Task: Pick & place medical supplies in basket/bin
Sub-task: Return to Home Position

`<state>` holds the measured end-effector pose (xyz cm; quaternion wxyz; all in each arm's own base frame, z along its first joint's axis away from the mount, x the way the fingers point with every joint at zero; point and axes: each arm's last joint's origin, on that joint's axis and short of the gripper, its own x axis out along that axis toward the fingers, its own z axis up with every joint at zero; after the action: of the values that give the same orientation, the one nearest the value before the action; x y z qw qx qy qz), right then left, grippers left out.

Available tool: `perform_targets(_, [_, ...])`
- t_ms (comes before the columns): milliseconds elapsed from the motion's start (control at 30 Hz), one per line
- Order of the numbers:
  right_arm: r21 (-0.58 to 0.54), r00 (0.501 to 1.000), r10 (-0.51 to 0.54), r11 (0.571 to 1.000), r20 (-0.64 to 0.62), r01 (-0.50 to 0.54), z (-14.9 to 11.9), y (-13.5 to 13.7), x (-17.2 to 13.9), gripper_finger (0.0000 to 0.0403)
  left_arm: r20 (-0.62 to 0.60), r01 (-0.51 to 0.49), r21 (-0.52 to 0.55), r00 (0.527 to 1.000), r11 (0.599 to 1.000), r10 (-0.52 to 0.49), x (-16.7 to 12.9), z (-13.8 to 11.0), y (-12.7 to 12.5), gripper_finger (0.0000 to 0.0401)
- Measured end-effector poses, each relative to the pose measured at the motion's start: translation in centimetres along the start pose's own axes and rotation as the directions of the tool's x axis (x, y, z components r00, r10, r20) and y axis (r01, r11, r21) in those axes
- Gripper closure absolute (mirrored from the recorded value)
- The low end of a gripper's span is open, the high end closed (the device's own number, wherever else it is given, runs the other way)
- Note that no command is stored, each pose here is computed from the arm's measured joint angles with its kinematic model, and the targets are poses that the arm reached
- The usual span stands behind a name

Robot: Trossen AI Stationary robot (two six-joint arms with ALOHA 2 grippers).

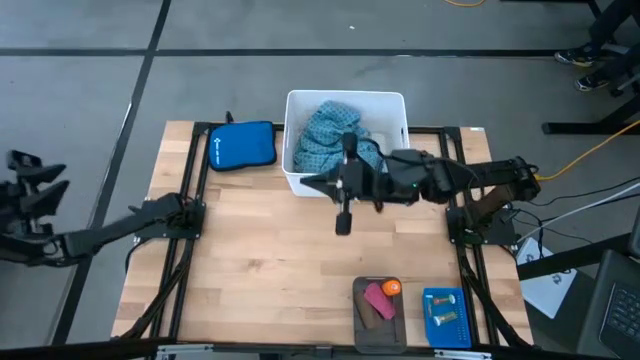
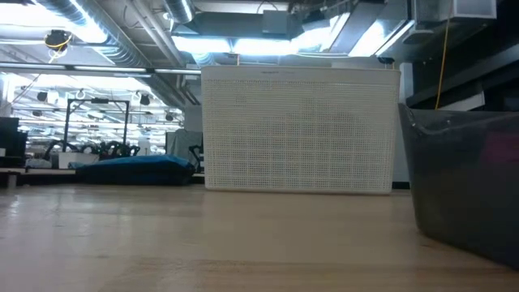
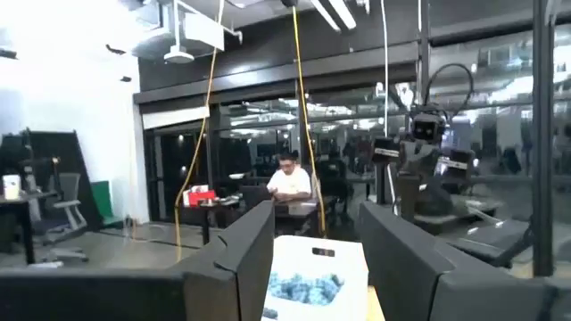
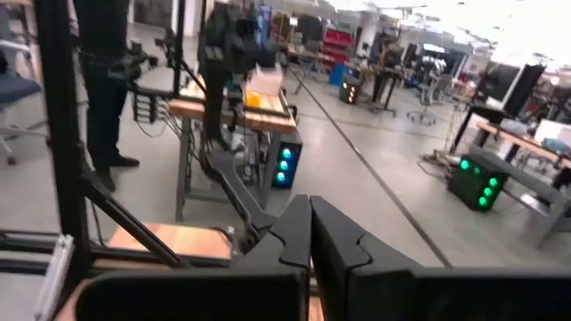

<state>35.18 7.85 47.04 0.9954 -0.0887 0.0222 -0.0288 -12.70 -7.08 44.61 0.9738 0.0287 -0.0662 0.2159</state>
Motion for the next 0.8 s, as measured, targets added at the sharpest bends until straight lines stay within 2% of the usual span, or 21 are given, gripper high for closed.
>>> perform_targets(67, [-0.011,1.0,0.01,1.0,0.025,-0.01,0.4,0.7,-0.2,0.0399,0.031,-0.001,-0.026,1.0,1.0,0.002,-0.8,-1.5,-0.1,0.0237])
perform_targets(167, [-0.049,0.999,0.036,0.998,0.036,-0.034,0.6,1.7,-0.6,0.0396,-0.008,0.018,-0.048,1.0,0.999,-0.018,-0.8,-4.5,-0.2,0.0237])
perform_targets(333, [-0.071,0.996,0.083,0.994,0.015,-0.082,-0.2,2.9,-0.6,0.0396,-0.108,0.04,-0.046,0.993,0.998,-0.045,1.8,-9.0,-0.2,0.0237])
perform_targets(433, [-0.085,0.995,0.095,0.992,0.0,-0.095,-1.3,3.6,-0.3,0.0396,-0.196,0.068,-0.062,0.977,0.996,-0.079,3.8,-10.6,-0.2,0.0237])
perform_targets(567, [-0.085,0.995,0.098,0.992,0.005,-0.098,-3.6,4.4,0.5,0.0395,-0.18,0.117,-0.062,0.975,0.991,-0.127,6.3,-11.6,-0.5,0.0237])
perform_targets(800, [-0.044,0.985,0.16,0.987,0.068,-0.157,-7.7,5.8,0.0,0.0395,-0.145,0.111,-0.047,0.983,0.993,-0.117,8.7,-12.7,-0.6,0.0237])
